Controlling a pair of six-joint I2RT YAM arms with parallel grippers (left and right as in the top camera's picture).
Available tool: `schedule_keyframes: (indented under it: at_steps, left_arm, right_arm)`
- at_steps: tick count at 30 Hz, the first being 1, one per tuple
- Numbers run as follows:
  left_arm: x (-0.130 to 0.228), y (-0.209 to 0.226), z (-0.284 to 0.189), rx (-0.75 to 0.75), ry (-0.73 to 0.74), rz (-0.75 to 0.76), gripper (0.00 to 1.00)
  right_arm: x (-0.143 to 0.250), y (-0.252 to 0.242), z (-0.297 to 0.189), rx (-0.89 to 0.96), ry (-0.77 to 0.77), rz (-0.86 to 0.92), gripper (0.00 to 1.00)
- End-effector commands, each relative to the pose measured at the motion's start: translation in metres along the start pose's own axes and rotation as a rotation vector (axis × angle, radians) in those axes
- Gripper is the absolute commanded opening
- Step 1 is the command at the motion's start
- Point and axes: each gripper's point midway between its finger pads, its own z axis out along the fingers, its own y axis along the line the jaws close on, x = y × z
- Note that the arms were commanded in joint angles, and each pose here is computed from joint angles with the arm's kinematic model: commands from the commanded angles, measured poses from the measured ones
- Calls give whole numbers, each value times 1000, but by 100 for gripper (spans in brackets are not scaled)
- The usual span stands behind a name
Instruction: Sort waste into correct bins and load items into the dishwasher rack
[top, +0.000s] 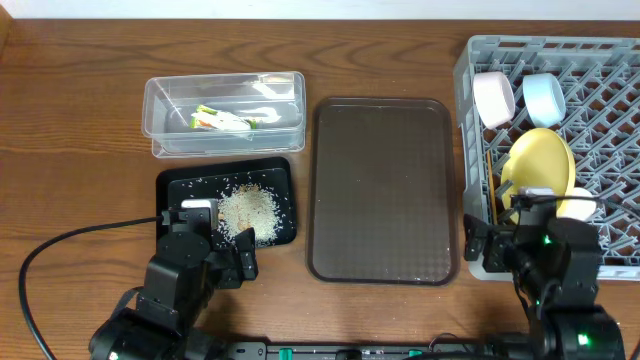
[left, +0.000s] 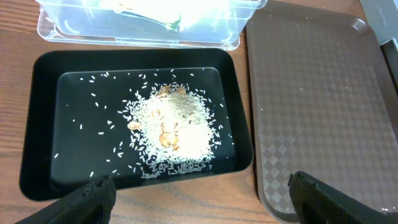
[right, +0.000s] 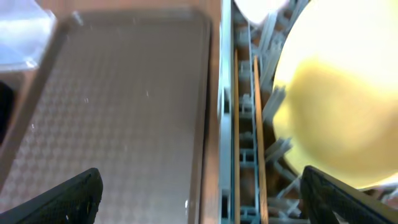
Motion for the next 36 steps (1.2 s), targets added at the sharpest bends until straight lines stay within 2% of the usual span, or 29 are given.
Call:
schedule_keyframes:
  at_steps: [1, 10, 13, 16, 23, 36]
  left_arm:
    - [0, 2, 1, -12, -6, 1, 91]
    - [0, 2, 1, -12, -5, 1, 92]
    - [0, 2, 1, -12, -5, 1, 91]
    - [0, 2, 1, -12, -6, 1, 92]
    - [0, 2, 1, -12, -6, 1, 92]
    - [0, 2, 1, -12, -5, 1, 92]
  right_arm:
    - [-11, 3, -12, -5, -128, -76, 99]
    - [-40, 15, -22, -68, -618, -130, 99]
    - [-42, 14, -19, -75, -750, -141, 99]
    - [-39, 13, -9, -78, -818, -146, 99]
    - [0, -1, 26, -11, -606, -150, 99]
    - [1, -1, 27, -11, -601, -151, 99]
